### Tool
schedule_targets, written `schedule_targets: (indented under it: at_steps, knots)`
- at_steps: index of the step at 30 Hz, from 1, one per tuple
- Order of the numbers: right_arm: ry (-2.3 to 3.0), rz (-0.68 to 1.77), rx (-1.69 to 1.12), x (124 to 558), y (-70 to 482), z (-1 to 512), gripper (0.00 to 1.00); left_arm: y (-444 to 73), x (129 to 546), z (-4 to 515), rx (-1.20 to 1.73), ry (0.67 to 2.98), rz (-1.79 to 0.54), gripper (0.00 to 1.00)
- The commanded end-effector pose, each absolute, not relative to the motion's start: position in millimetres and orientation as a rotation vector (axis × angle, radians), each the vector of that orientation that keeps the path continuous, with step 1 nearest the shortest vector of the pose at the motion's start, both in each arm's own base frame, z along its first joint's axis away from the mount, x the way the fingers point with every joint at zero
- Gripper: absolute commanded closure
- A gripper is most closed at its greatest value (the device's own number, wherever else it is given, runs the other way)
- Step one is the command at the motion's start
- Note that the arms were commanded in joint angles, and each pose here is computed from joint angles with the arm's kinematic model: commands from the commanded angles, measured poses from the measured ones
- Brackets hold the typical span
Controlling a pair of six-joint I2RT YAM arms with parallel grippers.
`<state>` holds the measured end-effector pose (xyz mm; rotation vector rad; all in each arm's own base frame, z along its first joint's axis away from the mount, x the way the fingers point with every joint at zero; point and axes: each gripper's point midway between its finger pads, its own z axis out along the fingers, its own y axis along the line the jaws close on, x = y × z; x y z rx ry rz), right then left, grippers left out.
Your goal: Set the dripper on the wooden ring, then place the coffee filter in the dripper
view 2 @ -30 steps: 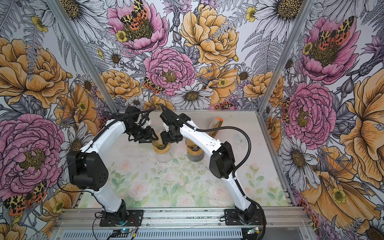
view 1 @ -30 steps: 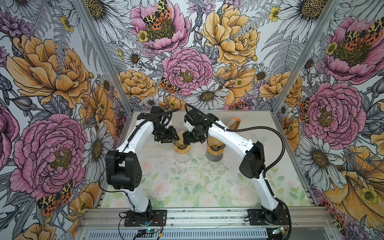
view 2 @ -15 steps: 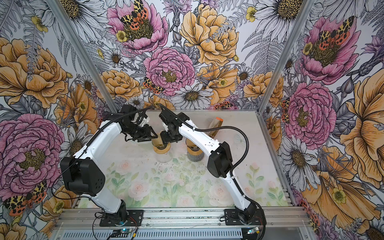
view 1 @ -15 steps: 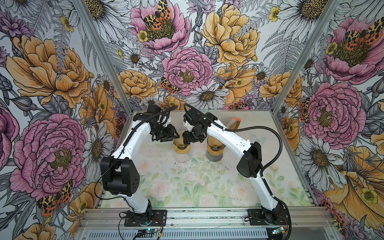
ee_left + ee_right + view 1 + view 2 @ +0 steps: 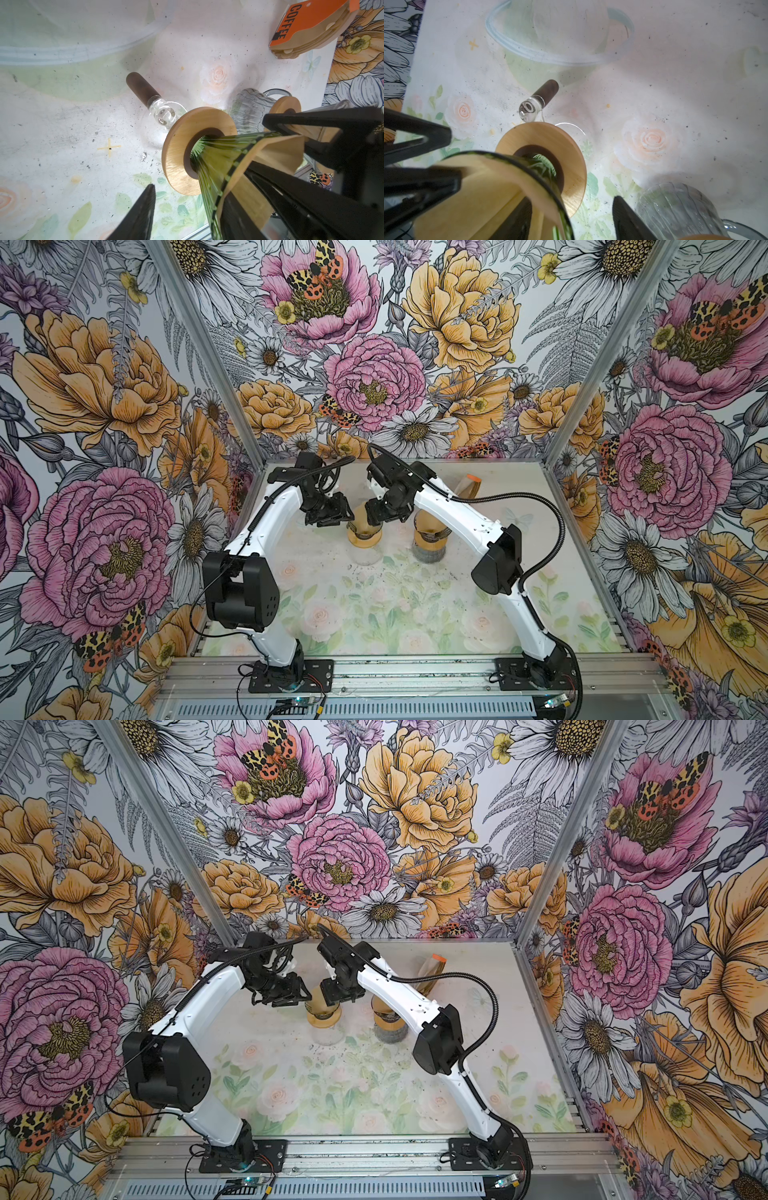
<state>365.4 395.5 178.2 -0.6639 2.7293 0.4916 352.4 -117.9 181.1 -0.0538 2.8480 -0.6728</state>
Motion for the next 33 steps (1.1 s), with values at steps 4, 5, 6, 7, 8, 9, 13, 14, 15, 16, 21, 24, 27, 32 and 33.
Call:
schedule_targets:
  at_steps: [4,5,6,7,8,9,13,14,15,16,21,24,27,32,33]
  knots:
    - [2.680,0.643,-0.713,355,413,202,0.36,-111,357,173,-0.055,2.853,-0.622,0.50]
    - [2.682,0.647,-0.714,355,413,201,0.36,-112,358,175,-0.054,2.848,-0.627,0.50]
    - [2.679,0.656,-0.755,344,423,200,0.36,-112,358,176,-0.051,2.846,-0.631,0.50]
    - [2.684,0.657,-0.755,343,424,198,0.36,-113,359,177,-0.049,2.843,-0.636,0.50]
    - [2.688,0.654,-0.757,343,424,196,0.36,-114,359,179,-0.046,2.838,-0.645,0.50]
    - [2.694,0.634,-0.747,345,422,193,0.36,-116,359,181,-0.041,2.832,-0.666,0.50]
    - [2.699,0.534,-0.683,356,408,189,0.36,-130,354,198,0.001,2.790,-0.784,0.49]
    - [2.700,0.523,-0.668,359,405,189,0.36,-134,352,201,0.016,2.780,-0.815,0.49]
    - [2.693,0.510,-0.657,362,403,191,0.36,-137,350,206,0.031,2.766,-0.848,0.49]
    - [2.690,0.505,-0.659,362,402,192,0.36,-140,348,208,0.039,2.761,-0.874,0.48]
    - [2.693,0.533,-0.676,358,404,193,0.36,-145,335,203,0.047,2.786,-0.911,0.48]
    - [2.685,0.536,-0.658,364,399,198,0.36,-143,329,196,0.039,2.810,-0.880,0.47]
    - [2.682,0.545,-0.635,371,393,201,0.36,-140,324,194,0.026,2.820,-0.851,0.47]
    - [2.702,0.529,-0.626,376,386,193,0.36,-134,318,188,0.014,2.854,-0.796,0.47]
    - [2.706,0.523,-0.625,377,385,191,0.36,-132,318,185,0.010,2.865,-0.770,0.47]
